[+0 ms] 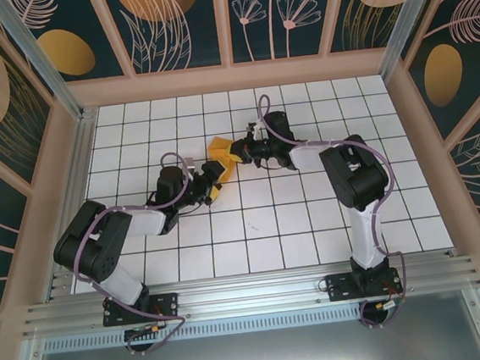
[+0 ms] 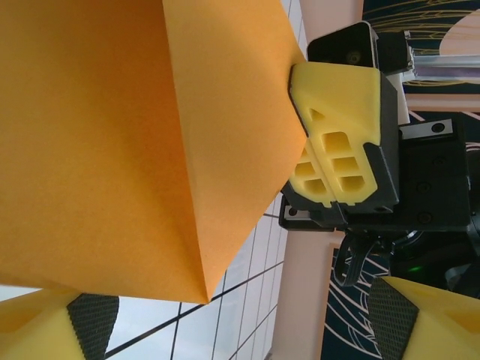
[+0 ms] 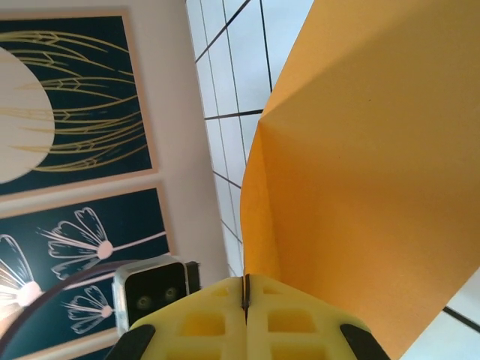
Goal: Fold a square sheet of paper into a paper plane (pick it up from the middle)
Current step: Turn over the paper at the center of the table.
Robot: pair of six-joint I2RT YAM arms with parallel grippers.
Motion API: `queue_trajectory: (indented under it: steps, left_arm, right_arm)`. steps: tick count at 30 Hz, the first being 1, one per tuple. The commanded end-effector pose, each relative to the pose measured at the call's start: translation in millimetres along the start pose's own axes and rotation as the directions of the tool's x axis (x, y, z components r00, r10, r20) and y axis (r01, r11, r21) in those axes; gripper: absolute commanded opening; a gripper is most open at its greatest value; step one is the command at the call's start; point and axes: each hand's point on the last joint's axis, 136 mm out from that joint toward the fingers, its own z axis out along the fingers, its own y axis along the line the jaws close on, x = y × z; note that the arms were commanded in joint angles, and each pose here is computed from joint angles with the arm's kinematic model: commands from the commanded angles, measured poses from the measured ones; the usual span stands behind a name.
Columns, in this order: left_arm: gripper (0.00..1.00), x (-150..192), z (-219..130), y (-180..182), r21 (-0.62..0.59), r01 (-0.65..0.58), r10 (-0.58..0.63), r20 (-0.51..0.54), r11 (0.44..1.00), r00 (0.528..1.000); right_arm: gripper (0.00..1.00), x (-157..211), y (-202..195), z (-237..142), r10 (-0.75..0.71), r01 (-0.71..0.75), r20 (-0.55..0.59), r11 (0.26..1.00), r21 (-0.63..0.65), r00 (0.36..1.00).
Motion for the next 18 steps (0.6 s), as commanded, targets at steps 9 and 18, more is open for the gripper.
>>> queue_trajectory:
  steps: [9,18]
  left_arm:
    - [0.89,3,5,-20,0.123,0.025,-0.028,0.026,0.992,0.999]
    - [0.90,1,-15,1,0.083,0.103,-0.112,0.101,0.991,0.989]
  right_arm:
    - [0.02,2,31,-1,0.101,-0.099,0.006,0.988,-0.116,0.995]
    - [0.01,-4,25,-2,0.103,-0.099,0.045,0.991,-0.089,0.994]
